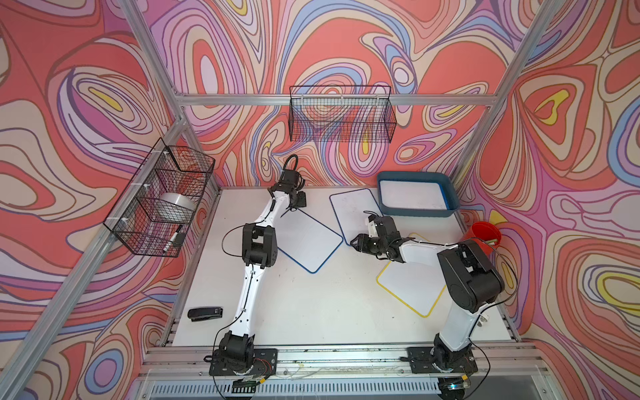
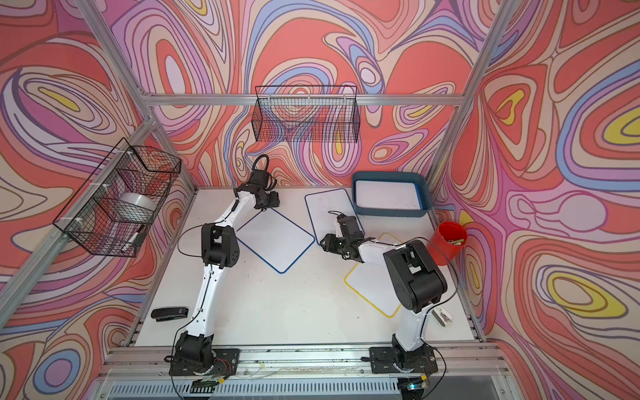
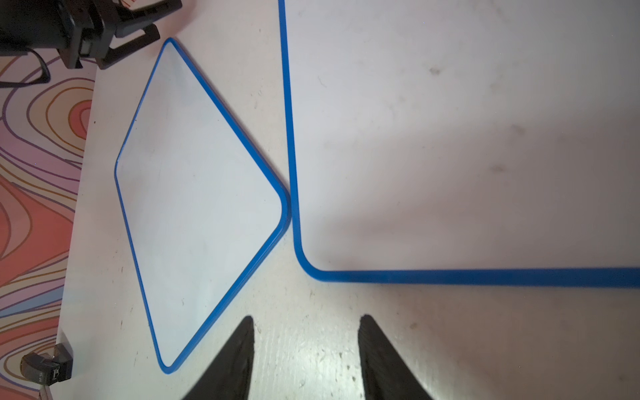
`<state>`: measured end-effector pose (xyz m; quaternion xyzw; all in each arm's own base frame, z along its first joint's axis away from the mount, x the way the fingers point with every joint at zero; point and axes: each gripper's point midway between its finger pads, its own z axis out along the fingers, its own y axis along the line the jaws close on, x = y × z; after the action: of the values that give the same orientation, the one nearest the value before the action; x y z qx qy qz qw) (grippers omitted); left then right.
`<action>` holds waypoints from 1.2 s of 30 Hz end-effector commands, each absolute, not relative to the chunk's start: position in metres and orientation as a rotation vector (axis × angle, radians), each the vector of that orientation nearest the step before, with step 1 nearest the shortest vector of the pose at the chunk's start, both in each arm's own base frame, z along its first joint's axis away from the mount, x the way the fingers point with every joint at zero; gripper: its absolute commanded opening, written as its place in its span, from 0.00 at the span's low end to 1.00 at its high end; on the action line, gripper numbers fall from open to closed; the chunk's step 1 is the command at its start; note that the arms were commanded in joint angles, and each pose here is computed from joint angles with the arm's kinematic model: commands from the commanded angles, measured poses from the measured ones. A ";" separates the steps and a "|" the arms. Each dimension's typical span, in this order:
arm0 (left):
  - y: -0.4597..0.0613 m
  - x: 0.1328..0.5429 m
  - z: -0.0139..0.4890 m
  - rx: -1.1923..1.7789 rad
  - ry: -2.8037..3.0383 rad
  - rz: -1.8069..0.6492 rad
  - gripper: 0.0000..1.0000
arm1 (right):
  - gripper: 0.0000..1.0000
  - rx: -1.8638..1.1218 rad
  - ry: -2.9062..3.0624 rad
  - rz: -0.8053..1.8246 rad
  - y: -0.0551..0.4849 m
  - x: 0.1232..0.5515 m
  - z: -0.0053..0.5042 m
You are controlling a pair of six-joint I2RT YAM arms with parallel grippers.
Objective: Put the whiteboard into the storage box
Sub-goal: Move the whiteboard to the center of the board.
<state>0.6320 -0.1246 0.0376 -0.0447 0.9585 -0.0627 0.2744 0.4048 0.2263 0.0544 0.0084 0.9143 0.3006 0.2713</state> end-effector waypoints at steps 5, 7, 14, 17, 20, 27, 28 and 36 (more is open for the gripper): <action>-0.114 0.585 -0.008 -0.106 2.819 -0.072 0.69 | 0.51 0.021 2.448 0.842 0.232 0.407 0.059; -0.111 0.579 -0.009 -0.114 2.840 -0.042 0.69 | 0.51 0.025 2.450 0.848 0.233 0.407 0.059; -0.105 0.550 -0.019 -0.157 2.953 0.007 0.68 | 0.51 0.024 2.445 0.846 0.232 0.406 0.061; -0.107 0.535 -0.024 -0.149 2.998 0.021 0.67 | 0.51 0.026 2.447 0.845 0.232 0.407 0.060; -0.113 0.519 -0.027 -0.102 3.042 0.060 0.66 | 0.51 0.027 2.454 0.856 0.234 0.407 0.058; -0.117 0.479 -0.023 -0.096 3.127 0.085 0.66 | 0.51 0.057 2.474 0.889 0.237 0.404 0.050; -0.116 0.474 -0.021 -0.108 3.127 0.082 0.65 | 0.51 0.068 2.478 0.902 0.237 0.403 0.049; -0.112 0.430 0.000 -0.185 3.133 0.021 0.65 | 0.51 0.100 2.473 0.950 0.240 0.400 0.047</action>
<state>0.4730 -0.1216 0.0210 -0.0475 0.9962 -0.0094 0.0726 0.4024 0.2372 0.0478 0.0339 0.9079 0.3393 0.2439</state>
